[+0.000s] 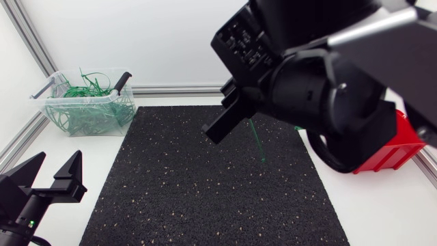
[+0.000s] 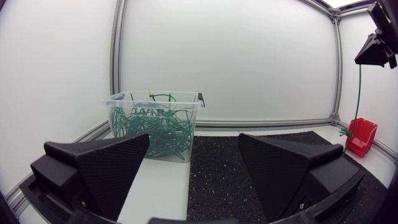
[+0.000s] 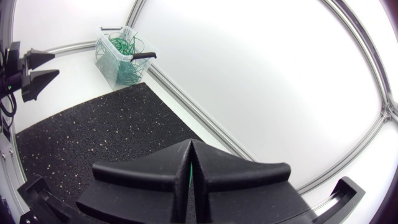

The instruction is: Take a green cable tie from the red box, thread the tail through the head to close it, then place it in the transparent bin on the left.

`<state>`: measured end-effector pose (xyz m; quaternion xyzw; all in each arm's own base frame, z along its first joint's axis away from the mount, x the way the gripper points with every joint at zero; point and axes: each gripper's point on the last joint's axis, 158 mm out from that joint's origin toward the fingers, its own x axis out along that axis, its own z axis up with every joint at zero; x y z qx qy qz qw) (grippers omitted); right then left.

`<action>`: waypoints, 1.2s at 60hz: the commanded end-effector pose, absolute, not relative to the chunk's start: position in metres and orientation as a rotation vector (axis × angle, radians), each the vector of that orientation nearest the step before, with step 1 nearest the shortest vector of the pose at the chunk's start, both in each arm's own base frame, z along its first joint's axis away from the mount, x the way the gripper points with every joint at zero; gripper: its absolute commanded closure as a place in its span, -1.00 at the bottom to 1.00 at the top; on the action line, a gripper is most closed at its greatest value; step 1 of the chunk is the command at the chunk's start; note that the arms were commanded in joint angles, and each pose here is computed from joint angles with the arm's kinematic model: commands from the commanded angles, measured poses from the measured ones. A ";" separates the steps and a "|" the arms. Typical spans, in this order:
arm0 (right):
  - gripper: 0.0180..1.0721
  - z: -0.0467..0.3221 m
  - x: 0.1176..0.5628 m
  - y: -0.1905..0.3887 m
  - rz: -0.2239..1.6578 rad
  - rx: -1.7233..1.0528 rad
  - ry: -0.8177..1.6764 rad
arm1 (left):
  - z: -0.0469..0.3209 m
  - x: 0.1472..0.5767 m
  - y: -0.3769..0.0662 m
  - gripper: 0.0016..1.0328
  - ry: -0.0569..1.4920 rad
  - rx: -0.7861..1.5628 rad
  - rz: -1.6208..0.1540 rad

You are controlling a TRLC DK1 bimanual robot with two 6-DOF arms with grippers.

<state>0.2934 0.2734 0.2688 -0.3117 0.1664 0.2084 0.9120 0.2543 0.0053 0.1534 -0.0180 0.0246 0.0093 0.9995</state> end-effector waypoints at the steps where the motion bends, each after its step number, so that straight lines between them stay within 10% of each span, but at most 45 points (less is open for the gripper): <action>1: 0.89 0.240 0.292 0.282 0.427 -0.754 0.361 | 0.125 0.255 0.005 -0.92 0.122 -0.066 0.021; 72: 0.89 0.097 0.284 0.385 0.436 -0.892 0.523 | 0.125 0.255 0.004 -0.92 0.123 -0.067 0.016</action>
